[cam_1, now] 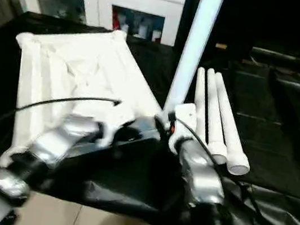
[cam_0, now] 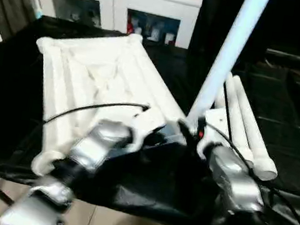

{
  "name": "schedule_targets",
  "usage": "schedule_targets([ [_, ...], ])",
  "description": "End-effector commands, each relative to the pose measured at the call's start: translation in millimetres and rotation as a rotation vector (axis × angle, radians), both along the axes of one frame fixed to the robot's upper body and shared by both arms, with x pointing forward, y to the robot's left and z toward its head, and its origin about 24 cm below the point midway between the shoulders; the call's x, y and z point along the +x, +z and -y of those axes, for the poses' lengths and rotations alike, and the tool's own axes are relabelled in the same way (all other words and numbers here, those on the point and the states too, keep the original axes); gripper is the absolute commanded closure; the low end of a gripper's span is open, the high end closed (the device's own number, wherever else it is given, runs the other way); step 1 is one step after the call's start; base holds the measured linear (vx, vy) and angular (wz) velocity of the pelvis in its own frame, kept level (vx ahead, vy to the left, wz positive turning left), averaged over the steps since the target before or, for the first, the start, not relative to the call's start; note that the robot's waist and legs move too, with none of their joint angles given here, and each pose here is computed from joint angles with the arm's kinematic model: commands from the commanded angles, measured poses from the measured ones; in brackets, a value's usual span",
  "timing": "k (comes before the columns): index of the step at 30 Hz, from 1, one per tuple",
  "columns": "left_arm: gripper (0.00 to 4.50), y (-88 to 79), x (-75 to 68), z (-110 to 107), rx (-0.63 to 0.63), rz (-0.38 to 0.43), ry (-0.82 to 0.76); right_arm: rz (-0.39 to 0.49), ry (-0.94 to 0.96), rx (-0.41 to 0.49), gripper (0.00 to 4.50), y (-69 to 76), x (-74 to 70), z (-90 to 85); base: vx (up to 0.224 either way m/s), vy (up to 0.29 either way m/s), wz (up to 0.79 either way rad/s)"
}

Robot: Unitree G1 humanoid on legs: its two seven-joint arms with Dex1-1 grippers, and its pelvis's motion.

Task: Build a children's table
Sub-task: Rotate leg to tighten

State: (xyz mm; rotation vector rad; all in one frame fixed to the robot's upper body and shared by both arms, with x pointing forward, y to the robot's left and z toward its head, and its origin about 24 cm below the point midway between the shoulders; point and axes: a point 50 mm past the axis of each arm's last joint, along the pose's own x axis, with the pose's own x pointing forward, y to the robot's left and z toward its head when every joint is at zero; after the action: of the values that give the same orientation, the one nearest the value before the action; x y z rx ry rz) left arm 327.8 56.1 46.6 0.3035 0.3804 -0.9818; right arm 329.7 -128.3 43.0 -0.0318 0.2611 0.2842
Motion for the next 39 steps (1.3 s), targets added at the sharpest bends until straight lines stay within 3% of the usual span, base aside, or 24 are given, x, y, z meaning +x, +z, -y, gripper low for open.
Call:
schedule_targets([
  [1,4.5,9.4,13.4,1.7,-0.062,0.04,0.16,-0.102,-0.098,0.013,1.8,-20.8,-4.7,-1.0,0.0,0.0,0.0],
  [4,4.5,8.3,13.4,20.7,-0.064,0.037,0.173,-0.09,-0.091,0.038,1.8,-17.6,-0.2,-20.8,0.0,0.0,0.0],
  [7,4.5,10.7,12.3,27.1,-0.053,0.067,0.137,-0.061,-0.053,0.027,1.8,-13.6,0.3,-27.9,0.0,0.0,0.0],
  [10,4.5,12.4,11.1,23.2,-0.053,0.086,0.095,-0.043,-0.039,0.057,1.1,-9.7,-0.2,-25.3,0.0,0.0,0.0],
  [17,4.5,18.8,3.3,5.0,-0.097,0.124,-0.037,0.062,0.053,0.029,0.53,13.5,-5.7,2.2,0.0,0.0,0.0],
  [18,4.5,18.6,-1.1,-2.4,-0.098,0.126,-0.082,0.058,0.089,-0.005,0.53,16.3,-9.2,12.9,0.0,0.0,0.0],
  [22,4.5,16.0,-8.8,-15.0,-0.086,0.116,-0.153,0.039,0.195,-0.074,0.53,17.2,-17.2,25.0,0.0,0.0,0.0],
  [30,4.5,13.1,-22.0,-40.4,-0.051,0.064,-0.262,-0.029,0.589,-0.09,0.53,23.4,-50.1,21.6,0.0,0.0,0.0],
  [39,4.5,14.6,-30.8,-47.2,-0.051,0.042,-0.322,-0.039,0.624,-0.081,0.53,25.9,-49.7,21.4,0.0,0.0,0.0],
])
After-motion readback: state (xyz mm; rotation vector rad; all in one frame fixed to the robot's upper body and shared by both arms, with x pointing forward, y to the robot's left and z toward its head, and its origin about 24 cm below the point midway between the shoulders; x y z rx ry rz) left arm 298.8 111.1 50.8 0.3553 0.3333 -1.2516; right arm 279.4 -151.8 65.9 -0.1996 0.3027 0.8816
